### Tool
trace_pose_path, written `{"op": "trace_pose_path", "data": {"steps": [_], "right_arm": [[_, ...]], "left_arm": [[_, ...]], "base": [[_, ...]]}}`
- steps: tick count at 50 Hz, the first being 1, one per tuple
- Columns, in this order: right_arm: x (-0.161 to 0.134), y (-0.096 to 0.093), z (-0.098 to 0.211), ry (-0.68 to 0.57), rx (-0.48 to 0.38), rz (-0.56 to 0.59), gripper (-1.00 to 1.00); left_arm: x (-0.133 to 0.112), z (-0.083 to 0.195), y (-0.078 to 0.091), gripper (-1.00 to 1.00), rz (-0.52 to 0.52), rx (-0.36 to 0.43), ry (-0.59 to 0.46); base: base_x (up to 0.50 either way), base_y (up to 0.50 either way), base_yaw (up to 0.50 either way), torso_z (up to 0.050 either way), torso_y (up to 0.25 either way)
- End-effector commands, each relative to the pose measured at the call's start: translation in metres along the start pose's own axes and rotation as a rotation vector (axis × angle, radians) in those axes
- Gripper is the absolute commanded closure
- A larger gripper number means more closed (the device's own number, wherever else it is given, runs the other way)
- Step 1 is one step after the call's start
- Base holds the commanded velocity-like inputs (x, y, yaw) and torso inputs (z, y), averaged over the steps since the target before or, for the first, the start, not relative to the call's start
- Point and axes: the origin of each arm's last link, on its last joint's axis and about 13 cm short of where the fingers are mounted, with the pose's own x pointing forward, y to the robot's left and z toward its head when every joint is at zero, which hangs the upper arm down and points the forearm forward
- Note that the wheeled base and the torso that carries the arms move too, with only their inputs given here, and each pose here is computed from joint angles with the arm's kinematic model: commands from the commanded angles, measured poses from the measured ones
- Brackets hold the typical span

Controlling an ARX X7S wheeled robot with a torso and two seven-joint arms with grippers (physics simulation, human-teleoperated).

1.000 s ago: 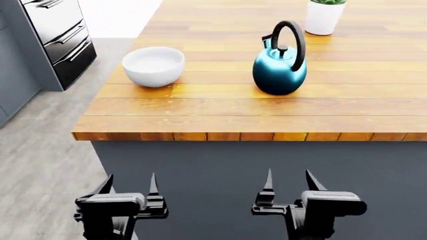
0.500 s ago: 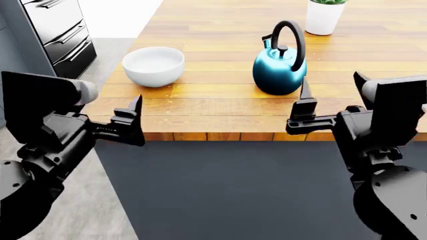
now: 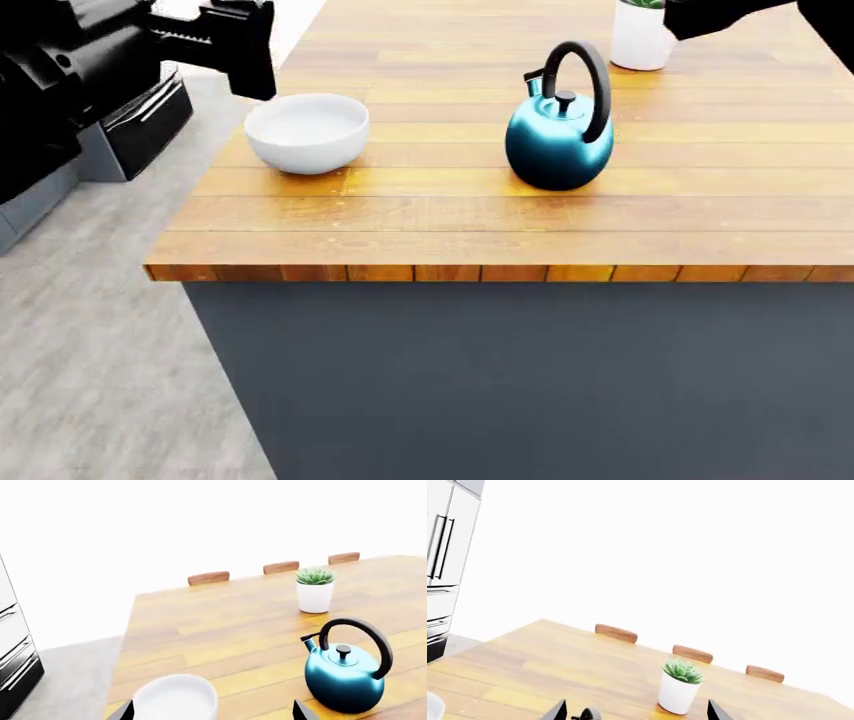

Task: Pick the kettle non electric and bowl and place them in the sink. Then turn on the water.

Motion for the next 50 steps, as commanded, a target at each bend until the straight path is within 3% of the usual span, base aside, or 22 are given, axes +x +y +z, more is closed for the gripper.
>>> {"op": "trace_pose_path", "data": {"steps": [1,18,50], "right_arm": [[0.024,-0.019,0.034,0.012,-0.017,-0.043,-1.00],[0.028,-0.015,0.024,0.064,-0.011,-0.019,-1.00],[0.027,-0.009,0.023,0.066,-0.010,0.029,-1.00]], "left_arm": [[0.029,0.035,0.003,-1.00,0.028,0.006,-0.015],[0.034,0.031,0.003,-1.00,0.038,-0.031,-0.004],[0.029,0.023,0.009,-1.00,0.039,-0.029,0.019]], "base": [[0.00,0.00,0.00,0.000,0.000],[0.03,0.00,0.00,0.000,0.000],[0.49,-0.02,0.00,0.000,0.000]]}}
